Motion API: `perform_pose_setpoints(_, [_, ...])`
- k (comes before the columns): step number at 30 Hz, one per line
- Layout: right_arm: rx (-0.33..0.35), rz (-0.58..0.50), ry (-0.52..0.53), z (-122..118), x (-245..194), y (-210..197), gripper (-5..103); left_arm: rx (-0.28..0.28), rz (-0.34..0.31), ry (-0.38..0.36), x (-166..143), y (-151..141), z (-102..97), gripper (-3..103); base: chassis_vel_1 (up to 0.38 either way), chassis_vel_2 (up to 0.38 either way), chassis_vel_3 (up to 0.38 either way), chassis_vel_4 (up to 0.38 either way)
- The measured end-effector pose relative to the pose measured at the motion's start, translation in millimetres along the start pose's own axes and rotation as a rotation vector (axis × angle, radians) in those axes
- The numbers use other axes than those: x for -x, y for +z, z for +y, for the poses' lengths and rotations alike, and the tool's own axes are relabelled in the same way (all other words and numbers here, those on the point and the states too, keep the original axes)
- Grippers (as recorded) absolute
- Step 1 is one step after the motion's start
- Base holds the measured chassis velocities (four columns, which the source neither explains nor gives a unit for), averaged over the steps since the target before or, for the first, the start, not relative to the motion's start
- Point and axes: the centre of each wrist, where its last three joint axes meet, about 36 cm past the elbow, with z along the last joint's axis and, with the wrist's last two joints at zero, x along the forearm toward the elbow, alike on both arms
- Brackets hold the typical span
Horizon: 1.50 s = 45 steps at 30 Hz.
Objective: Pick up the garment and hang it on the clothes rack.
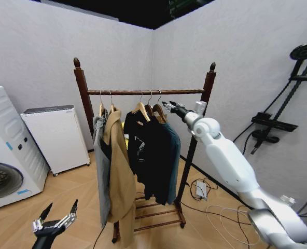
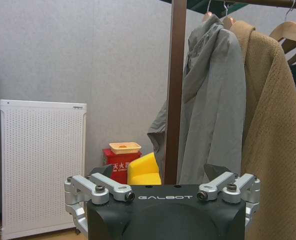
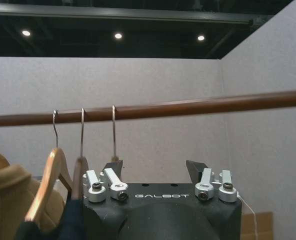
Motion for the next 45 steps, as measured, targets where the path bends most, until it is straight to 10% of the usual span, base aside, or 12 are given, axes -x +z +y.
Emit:
perform_pose_setpoints(9, [-0.207, 0.079, 0.256, -18.6, -115.0, 77.3, 99, 0.000, 0.000, 0.000, 0.0, 0.0, 0.0, 100, 0.000, 0.000, 0.000, 0.000])
perform_pose_setpoints(23, [-0.187, 0.047, 0.397, 2.7, -205.3, 108.0, 100, 0.000, 0.000, 0.000, 0.0, 0.0, 0.0, 100, 0.087, -0.126, -0.107, 0.076])
perform_pose_setpoints(45, [-0.139, 0.056, 0.402, 30.9, -222.0, 133.2, 100, 0.000, 0.000, 0.000, 0.0, 0.0, 0.0, 100, -0.030, -0.151, -0.151, -0.039])
